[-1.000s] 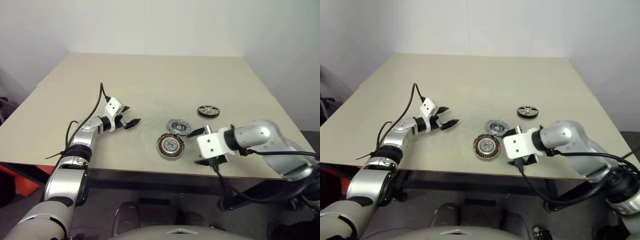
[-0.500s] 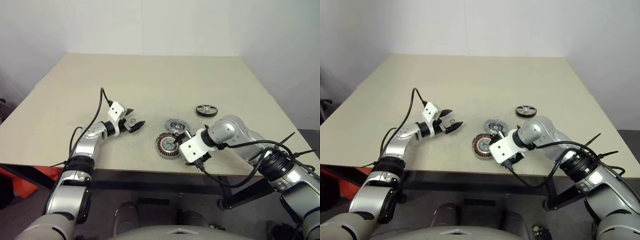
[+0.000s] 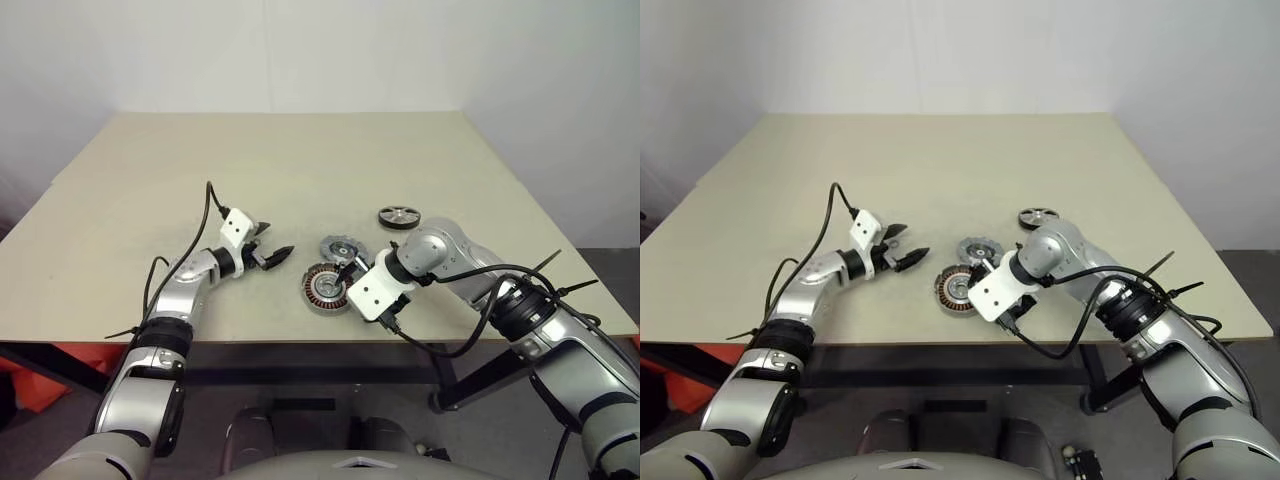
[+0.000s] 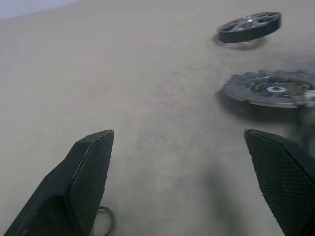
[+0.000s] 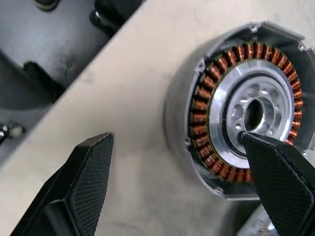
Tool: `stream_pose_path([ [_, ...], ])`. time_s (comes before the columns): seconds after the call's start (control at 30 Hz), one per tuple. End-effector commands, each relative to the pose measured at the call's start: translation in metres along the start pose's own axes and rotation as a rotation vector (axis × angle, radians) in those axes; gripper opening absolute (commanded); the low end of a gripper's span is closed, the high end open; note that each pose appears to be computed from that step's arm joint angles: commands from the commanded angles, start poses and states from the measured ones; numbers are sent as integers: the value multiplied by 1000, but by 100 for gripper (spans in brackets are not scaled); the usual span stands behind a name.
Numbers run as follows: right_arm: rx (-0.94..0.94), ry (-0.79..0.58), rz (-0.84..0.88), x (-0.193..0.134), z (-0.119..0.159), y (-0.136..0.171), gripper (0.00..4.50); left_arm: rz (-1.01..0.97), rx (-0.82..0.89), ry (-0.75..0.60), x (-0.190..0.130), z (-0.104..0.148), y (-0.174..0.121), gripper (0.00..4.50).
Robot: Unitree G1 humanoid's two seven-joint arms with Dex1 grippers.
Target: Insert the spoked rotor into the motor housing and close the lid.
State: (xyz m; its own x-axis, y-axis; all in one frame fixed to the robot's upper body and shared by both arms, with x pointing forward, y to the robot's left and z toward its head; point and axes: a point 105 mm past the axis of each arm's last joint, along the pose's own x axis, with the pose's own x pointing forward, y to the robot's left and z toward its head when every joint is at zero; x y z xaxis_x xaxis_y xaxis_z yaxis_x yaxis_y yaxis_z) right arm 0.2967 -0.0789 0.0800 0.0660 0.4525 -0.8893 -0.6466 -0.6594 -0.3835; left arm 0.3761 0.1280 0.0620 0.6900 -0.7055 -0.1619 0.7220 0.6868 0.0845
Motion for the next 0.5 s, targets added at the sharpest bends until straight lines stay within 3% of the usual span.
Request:
stream_pose_path([
  [0.03,-63,30,-10,-9,-2,-7,430,22,25,-49,-1,15,4,447],
  [0.5,-148,-7,-35,-18,18,-22,430,17,15,-29,0,5,-3,447],
])
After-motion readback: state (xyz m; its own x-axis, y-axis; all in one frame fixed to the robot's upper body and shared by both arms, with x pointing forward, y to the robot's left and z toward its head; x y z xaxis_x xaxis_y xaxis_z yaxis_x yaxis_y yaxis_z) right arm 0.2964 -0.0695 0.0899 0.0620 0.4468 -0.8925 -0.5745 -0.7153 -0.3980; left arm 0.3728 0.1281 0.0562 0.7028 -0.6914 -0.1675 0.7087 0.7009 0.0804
